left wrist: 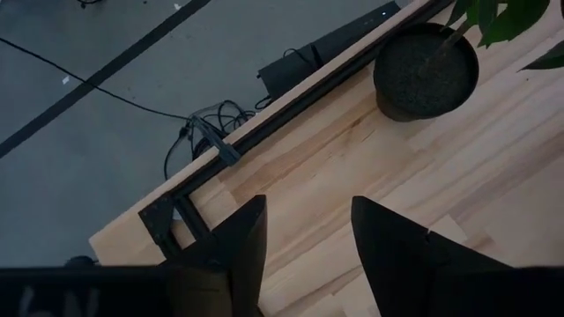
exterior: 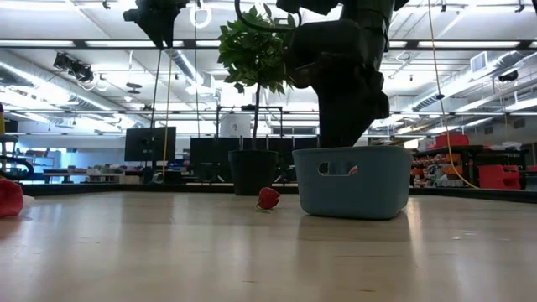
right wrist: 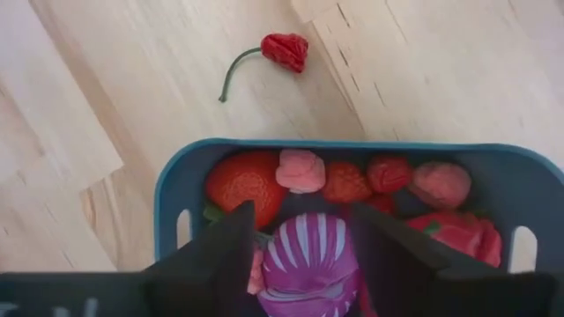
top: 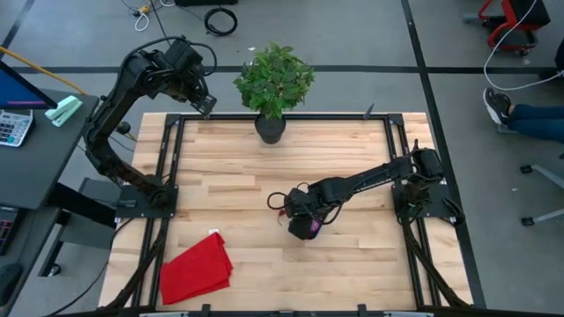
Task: Pick and placing Produce into tupperware
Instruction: Put the cherry into the bin
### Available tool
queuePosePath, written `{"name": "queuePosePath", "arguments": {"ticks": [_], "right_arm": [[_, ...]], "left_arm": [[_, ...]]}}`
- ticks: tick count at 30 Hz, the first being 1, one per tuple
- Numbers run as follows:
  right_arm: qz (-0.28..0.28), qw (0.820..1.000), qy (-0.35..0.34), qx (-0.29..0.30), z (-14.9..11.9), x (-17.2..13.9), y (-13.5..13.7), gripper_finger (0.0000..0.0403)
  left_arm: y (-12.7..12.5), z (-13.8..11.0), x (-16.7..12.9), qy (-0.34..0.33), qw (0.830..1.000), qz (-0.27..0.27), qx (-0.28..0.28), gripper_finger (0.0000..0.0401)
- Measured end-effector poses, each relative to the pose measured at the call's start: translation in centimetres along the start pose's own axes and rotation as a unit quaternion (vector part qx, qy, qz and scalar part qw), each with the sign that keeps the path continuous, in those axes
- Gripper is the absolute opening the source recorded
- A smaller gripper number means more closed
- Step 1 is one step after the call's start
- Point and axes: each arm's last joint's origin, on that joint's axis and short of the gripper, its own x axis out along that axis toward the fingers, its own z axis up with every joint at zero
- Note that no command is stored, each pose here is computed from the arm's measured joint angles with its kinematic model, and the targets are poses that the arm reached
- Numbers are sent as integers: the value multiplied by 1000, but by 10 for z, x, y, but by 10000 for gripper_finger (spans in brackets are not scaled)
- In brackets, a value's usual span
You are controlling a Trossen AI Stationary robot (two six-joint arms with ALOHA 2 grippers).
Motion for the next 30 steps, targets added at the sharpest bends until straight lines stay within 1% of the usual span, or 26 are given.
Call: {"name": "queuePosePath", "arguments": {"ticks": [4,7,11,13,15,19,22,26,30], "right_arm": [[6,1000,5,0,-1,-2,0,205],[25,1000,17,0,-2,-7,1,208],[39,999,23,0,-3,-17,0,207],[40,999,22,-1,-5,-24,-1,206],[44,999,16,-1,-5,-32,-2,205],[36,999,-16,-5,-6,-50,-5,204],[24,999,-47,-3,-6,-63,-8,205],[14,996,-85,1,-6,-79,-12,204],[3,993,-116,4,-7,-91,-15,204]], "left_arm": [[0,0,0,2,1000,0,-21,176],[0,-1,0,8,999,-6,-46,178],[-7,-3,5,30,995,-73,-55,172],[-14,-3,12,40,994,-90,-48,167],[-23,-6,22,53,993,-95,-38,163],[-52,-16,50,82,991,-106,-22,157],[-81,-32,74,108,987,-116,-16,156],[-119,-64,97,159,977,-142,8,157],[-156,-102,106,198,967,-155,28,151]]}}
